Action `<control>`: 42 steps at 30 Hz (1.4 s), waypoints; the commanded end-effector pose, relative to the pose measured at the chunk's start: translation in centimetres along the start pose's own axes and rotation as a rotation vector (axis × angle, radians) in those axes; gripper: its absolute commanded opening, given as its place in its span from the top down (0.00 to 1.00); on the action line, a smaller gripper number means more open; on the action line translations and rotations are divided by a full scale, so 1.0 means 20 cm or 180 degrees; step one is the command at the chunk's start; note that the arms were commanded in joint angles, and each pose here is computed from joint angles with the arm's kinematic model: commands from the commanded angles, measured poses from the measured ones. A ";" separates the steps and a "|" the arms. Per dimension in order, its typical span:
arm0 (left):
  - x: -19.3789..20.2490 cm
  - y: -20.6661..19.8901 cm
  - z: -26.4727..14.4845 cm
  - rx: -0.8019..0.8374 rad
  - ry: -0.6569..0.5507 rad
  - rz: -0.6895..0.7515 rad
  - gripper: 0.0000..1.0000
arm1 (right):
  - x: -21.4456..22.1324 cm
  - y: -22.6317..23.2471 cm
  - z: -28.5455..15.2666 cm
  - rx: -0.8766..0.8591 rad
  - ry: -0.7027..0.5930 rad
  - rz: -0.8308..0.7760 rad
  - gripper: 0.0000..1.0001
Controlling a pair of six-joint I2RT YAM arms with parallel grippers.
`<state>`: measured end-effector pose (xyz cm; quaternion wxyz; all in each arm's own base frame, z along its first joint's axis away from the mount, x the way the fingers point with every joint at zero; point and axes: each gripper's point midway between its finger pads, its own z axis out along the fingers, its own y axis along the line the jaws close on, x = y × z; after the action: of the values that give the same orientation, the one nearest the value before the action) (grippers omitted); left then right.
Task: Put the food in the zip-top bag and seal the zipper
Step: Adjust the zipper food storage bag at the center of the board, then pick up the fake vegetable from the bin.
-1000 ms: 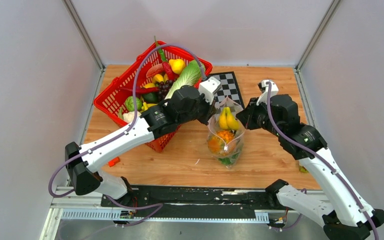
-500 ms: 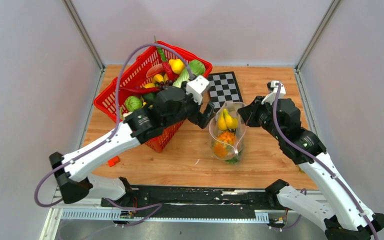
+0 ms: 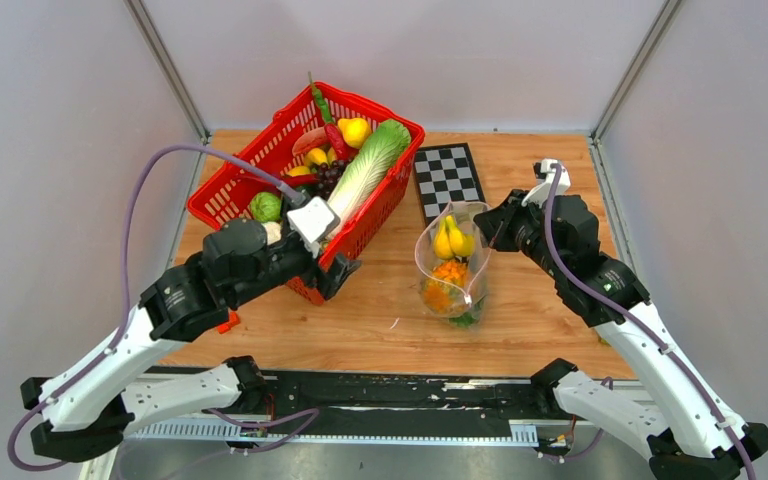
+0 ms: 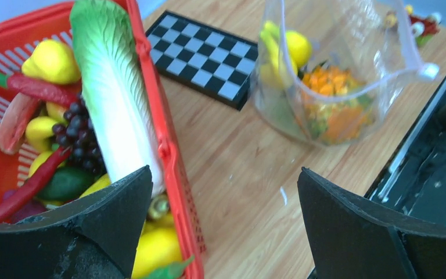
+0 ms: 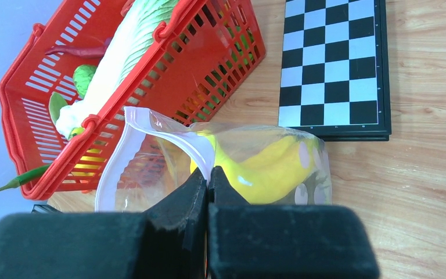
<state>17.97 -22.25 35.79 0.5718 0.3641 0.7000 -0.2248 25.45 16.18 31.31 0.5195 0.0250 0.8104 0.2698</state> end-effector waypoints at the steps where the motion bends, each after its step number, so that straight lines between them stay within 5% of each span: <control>1: 0.16 0.09 -0.10 -0.0205 0.0292 0.0356 0.00 | -0.09 0.06 -0.01 -0.0156 -0.0216 0.0078 1.00; 13: 0.37 0.27 -0.07 -0.0684 0.0971 0.1045 0.07 | -0.09 0.07 -0.02 -0.0201 -0.0222 0.0083 1.00; 24: 0.36 0.33 -0.13 -0.0914 0.0961 0.1048 0.59 | -0.08 0.07 -0.03 -0.0207 -0.0230 0.0101 1.00; 29: 0.34 0.33 -0.14 -0.0915 0.0920 0.1020 1.00 | -0.08 0.07 -0.04 -0.0214 -0.0243 0.0111 1.00; 42: -0.29 0.36 -0.35 -0.1074 -0.0508 0.0447 1.00 | -0.07 0.07 -0.04 -0.0242 -0.0236 0.0138 1.00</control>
<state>19.95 -14.45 37.74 0.6308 0.3543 0.6890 -0.0428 24.95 16.36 31.32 0.5189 0.0254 0.8056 0.2847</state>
